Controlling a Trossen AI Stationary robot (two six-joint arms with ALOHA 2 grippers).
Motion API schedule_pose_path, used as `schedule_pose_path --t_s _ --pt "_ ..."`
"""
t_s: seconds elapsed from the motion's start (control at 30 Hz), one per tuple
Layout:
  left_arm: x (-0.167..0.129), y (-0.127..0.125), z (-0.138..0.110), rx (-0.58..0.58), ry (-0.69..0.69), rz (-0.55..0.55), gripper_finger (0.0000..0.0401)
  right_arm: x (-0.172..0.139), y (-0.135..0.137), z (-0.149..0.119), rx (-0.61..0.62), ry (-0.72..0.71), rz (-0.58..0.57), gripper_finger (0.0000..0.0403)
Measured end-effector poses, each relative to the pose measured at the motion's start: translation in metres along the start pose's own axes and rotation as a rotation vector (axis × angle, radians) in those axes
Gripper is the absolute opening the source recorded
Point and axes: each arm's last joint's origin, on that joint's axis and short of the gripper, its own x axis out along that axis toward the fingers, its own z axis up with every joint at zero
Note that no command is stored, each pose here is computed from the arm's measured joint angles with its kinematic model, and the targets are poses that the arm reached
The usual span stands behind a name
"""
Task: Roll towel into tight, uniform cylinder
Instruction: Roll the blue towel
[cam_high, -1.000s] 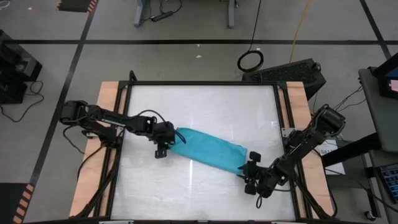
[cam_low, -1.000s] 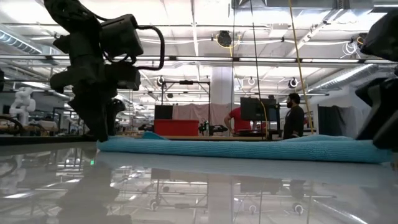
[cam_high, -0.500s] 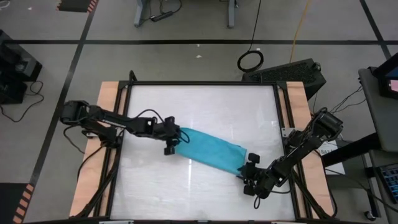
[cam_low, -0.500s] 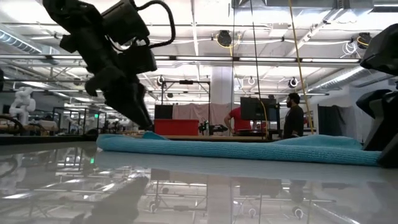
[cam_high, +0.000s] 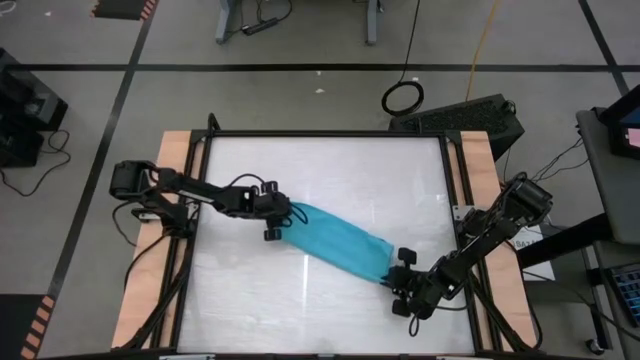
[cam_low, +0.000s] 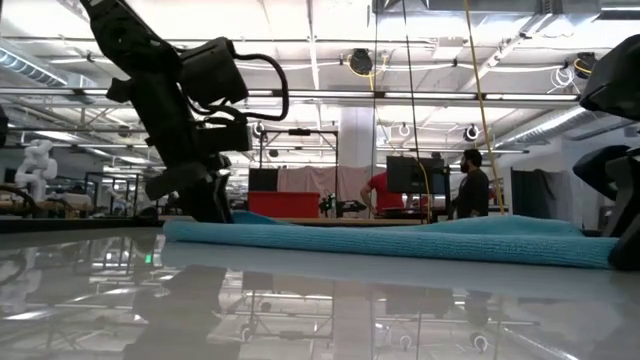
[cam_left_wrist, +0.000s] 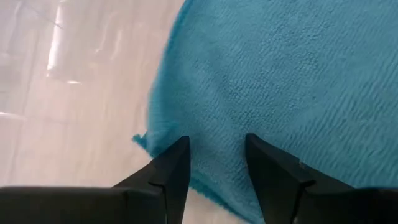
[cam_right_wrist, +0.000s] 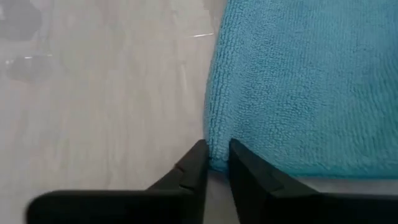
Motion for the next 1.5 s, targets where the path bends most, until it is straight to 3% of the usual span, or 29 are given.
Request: schedule_pose_path --t_s 0.13,0.27,0.4,0.7,0.87,1.03,1.27,1.5 --pt "-0.007 0.003 -0.001 0.037 0.01 0.051 0.0161 -0.001 0.0 0.0 0.002 0.02 0.019 0.0016" --pt "-0.015 0.006 0.005 0.046 -0.009 0.078 0.0161 -0.002 0.002 0.002 0.007 0.007 0.036 0.0008" --pt "-0.023 0.004 0.021 0.03 -0.1 0.06 0.0161 -0.005 0.005 0.006 0.011 -0.021 0.081 0.0036" --pt "-0.035 -0.031 0.055 0.071 -0.345 -0.101 0.0161 -0.029 0.003 0.029 0.013 -0.145 0.138 0.0133" --pt "-0.027 -0.047 0.062 0.093 -0.392 -0.144 0.0161 -0.04 -0.007 0.039 -0.002 -0.207 0.063 0.0143" --pt "-0.008 -0.062 0.066 0.076 -0.433 -0.175 0.0161 -0.034 -0.026 0.039 0.0 -0.133 -0.063 0.014" --pt "0.018 -0.078 0.082 0.076 -0.403 -0.195 0.0161 -0.026 -0.04 0.044 -0.022 -0.04 -0.095 0.0132" --pt "0.034 -0.081 0.085 0.113 -0.251 -0.178 0.0161 -0.019 -0.044 0.04 -0.02 0.057 -0.091 0.0132"
